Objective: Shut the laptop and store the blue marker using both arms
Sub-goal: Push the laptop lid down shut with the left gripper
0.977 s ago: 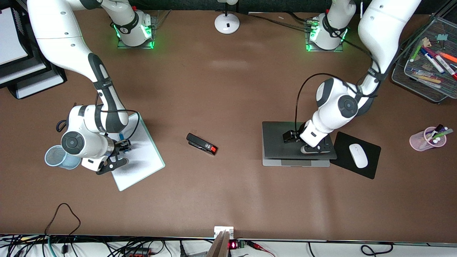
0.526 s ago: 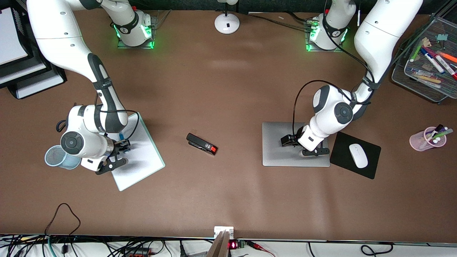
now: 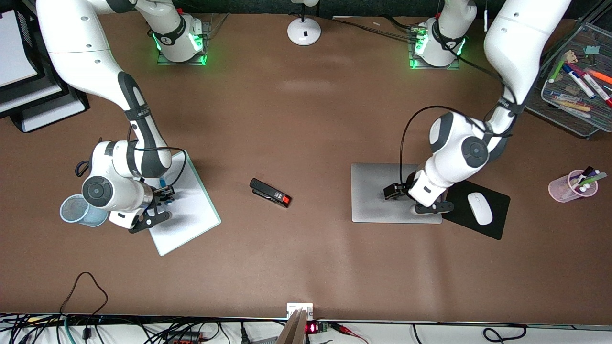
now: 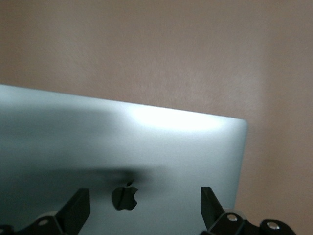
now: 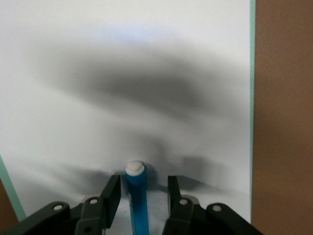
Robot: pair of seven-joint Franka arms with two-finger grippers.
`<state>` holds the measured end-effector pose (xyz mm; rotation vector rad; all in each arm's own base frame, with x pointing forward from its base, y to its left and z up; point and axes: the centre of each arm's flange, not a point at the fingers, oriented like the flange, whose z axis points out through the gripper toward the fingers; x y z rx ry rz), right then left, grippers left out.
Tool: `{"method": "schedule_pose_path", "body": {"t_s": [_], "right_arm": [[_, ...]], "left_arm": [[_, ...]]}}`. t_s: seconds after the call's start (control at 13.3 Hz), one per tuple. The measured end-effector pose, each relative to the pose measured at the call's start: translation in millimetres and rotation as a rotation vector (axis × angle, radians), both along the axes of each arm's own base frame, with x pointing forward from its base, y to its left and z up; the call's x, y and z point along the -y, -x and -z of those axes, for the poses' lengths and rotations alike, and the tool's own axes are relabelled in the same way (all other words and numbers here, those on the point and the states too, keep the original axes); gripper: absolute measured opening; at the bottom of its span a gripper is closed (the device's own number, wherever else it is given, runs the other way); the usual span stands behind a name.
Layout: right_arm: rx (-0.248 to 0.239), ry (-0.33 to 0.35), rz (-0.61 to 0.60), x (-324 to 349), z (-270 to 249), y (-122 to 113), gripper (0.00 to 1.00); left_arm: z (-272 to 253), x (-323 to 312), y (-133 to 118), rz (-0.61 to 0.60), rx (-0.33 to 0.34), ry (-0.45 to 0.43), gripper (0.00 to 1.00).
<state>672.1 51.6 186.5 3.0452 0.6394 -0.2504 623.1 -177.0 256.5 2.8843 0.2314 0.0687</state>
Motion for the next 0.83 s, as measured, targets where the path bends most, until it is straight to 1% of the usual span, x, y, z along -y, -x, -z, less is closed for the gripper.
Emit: {"method": "schedule_pose_path", "body": {"t_s": [0.15, 0.45, 0.6, 0.68, 0.75, 0.83], "right_arm": [[0.0, 0.0, 0.0, 0.0, 0.2, 0.1, 0.44], [0.0, 0.0, 0.0, 0.0, 0.3, 0.2, 0.39], [0.0, 0.0, 0.0, 0.1, 0.3, 0.2, 0.3], [0.0, 0.0, 0.0, 0.1, 0.3, 0.1, 0.3], [0.0, 0.0, 0.0, 0.1, 0.3, 0.1, 0.26], [0.0, -0.002, 0.002, 0.0, 0.3, 0.1, 0.26]], "left_arm": [[-27.5, -9.4, -1.8, -0.002, 0.01, -0.015, 1.0], [-77.6, -28.2, 1.2, 0.023, 0.023, -0.085, 1.0], [-99.5, -35.8, 4.2, 0.023, 0.023, -0.106, 1.0], [-110.2, -37.9, 6.1, 0.023, 0.022, -0.113, 1.0], [-120.9, -38.8, 8.2, 0.025, 0.014, -0.122, 1.0], [-133.2, -39.3, 10.1, 0.029, 0.001, -0.13, 1.0]]}}
